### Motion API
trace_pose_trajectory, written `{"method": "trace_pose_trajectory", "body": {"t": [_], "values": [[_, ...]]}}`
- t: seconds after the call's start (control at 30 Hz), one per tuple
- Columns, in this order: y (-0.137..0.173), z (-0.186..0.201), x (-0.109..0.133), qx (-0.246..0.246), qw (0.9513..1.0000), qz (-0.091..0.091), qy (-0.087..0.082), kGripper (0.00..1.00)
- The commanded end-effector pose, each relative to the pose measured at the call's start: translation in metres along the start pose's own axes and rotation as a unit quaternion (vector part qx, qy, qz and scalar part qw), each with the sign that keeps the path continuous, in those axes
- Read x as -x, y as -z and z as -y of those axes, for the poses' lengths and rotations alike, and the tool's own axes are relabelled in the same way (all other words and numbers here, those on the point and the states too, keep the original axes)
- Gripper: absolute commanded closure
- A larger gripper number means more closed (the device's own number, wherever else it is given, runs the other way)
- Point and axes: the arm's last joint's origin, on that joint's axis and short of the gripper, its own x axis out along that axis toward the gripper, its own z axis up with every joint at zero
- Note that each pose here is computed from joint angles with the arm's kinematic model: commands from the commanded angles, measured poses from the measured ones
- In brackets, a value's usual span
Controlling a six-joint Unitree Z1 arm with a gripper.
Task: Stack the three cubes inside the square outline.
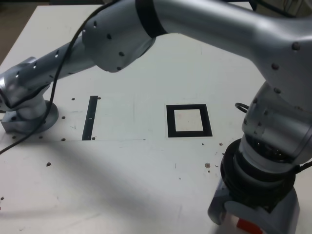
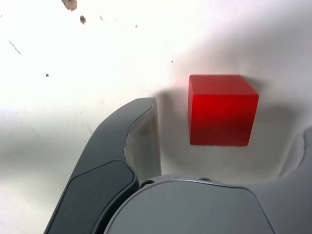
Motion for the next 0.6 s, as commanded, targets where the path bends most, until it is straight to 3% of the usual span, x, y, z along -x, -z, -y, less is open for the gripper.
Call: {"method": "trace_pose_trajectory", "body": {"t": [0.0, 0.57], "values": [[-0.0005, -0.0042, -0.002, 0.0, 1.0, -0.006, -0.003, 0.08], [-0.0051, -0.0079, -0.0073, -0.001, 1.0, -0.006, -0.002, 0.2]]}}
